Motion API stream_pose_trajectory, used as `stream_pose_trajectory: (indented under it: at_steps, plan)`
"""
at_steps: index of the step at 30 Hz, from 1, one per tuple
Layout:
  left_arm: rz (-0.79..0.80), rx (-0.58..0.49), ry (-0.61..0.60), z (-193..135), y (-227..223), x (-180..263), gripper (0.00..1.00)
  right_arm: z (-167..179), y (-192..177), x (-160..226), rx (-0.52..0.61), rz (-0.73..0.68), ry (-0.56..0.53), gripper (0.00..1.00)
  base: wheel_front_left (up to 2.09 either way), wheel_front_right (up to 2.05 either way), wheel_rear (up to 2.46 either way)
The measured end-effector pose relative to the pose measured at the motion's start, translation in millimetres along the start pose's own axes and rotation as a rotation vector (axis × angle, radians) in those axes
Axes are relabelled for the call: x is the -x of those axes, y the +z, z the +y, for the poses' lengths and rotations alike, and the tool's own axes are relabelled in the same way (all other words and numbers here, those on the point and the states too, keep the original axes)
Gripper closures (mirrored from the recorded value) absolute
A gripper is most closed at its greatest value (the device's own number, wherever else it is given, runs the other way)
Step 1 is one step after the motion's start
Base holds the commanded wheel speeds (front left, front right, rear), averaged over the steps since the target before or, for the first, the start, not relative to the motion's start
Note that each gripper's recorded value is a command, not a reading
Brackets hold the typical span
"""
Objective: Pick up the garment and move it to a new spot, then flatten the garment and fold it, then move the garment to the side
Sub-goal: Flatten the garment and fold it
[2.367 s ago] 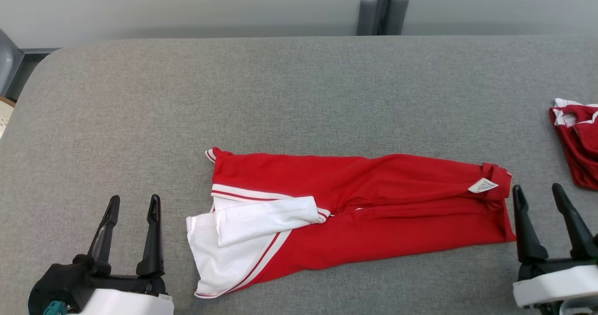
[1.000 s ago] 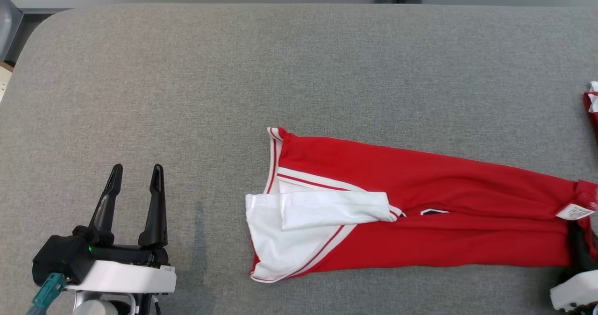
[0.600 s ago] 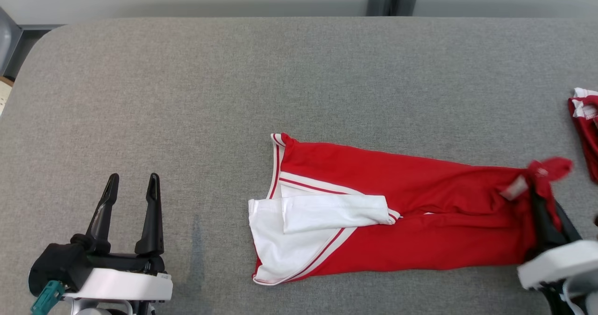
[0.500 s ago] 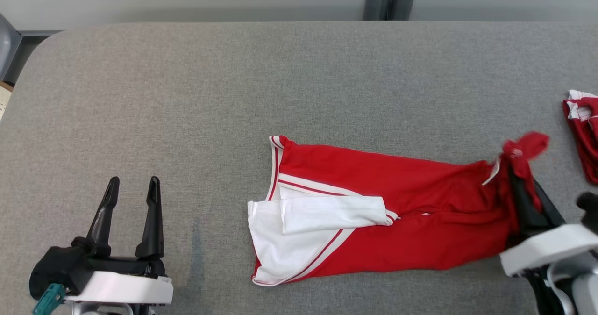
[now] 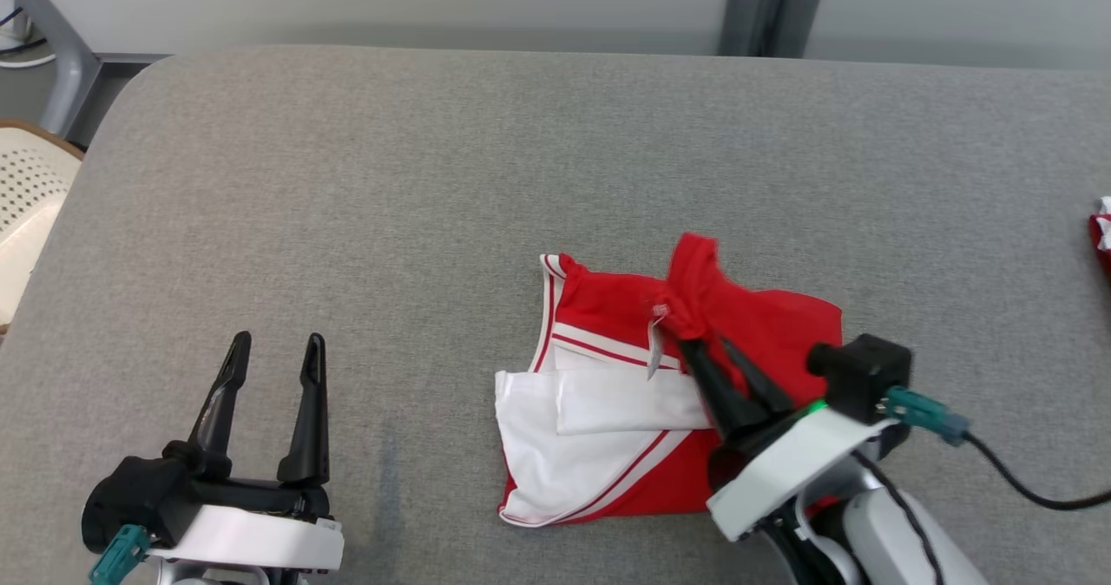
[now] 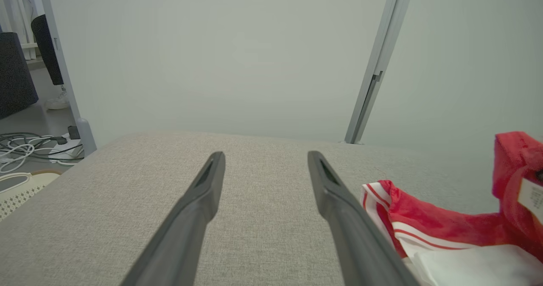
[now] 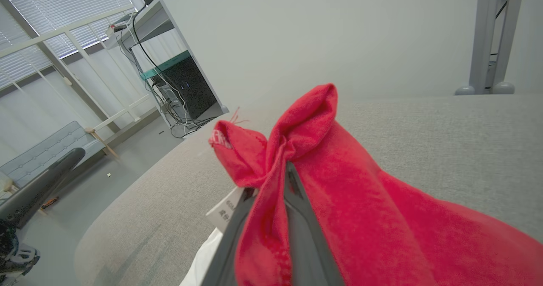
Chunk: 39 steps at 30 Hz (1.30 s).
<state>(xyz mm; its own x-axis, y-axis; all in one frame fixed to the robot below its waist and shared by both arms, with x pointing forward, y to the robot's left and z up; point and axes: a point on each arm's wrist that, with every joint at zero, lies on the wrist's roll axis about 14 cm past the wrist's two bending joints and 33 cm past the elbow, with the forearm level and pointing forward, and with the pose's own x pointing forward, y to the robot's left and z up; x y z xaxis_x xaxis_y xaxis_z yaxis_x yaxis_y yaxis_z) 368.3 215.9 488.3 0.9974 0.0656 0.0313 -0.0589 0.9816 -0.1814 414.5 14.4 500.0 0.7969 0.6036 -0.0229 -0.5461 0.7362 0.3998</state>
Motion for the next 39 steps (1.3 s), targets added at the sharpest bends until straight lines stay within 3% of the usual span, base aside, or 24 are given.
stream_pose_trajectory:
  at_steps: [6, 10, 17, 18, 20, 25, 30, 33, 39]
  plan:
    - [0.007, -0.004, 0.014, 4.9, -1.1, 3.9, 0.0, 27.2, -41.5, -17.2, -0.058, 0.089, 0.092, 1.0, 0.0, 0.0, 0.0]
    - [0.015, -0.005, 0.023, 7.4, -3.4, 3.3, 0.0, 38.2, -55.0, -28.0, -0.13, 0.095, 0.129, 1.0, 0.0, 0.0, 0.0]
    - [0.024, -0.006, 0.029, 9.8, -6.9, -2.5, 0.0, 48.3, -79.4, -41.2, -0.163, 0.156, 0.174, 1.0, 0.0, 0.0, 0.0]
    - [0.024, -0.007, 0.03, 10.4, -7.2, -3.3, 0.0, 47.3, -80.4, -42.6, -0.166, 0.157, 0.173, 0.78, 0.0, 0.0, 0.0]
    - [0.026, -0.007, 0.031, 10.8, -7.9, -4.7, 0.0, 46.6, -81.7, -45.2, -0.167, 0.162, 0.174, 0.0, 0.0, 0.0, 0.0]
    - [0.03, -0.003, 0.029, 10.0, -10.3, -8.2, 0.0, 56.9, -69.2, -49.5, -0.179, 0.13, 0.213, 0.0, 0.0, 0.0, 0.0]
    - [0.023, 0.0, 0.017, 6.7, -9.6, -14.0, 0.0, 56.9, -23.4, -58.3, -0.169, -0.017, 0.226, 0.0, 0.0, 0.0, 0.0]
    - [0.021, 0.001, 0.012, 5.2, -9.4, -15.6, 0.0, 42.8, -4.3, -57.5, -0.136, -0.081, 0.195, 0.0, 0.0, 0.0, 0.0]
    - [0.01, -0.006, 0.001, 2.0, -6.9, -19.3, 0.0, -27.4, 35.1, -31.2, 0.007, -0.211, 0.009, 0.0, 0.0, 0.0, 0.0]
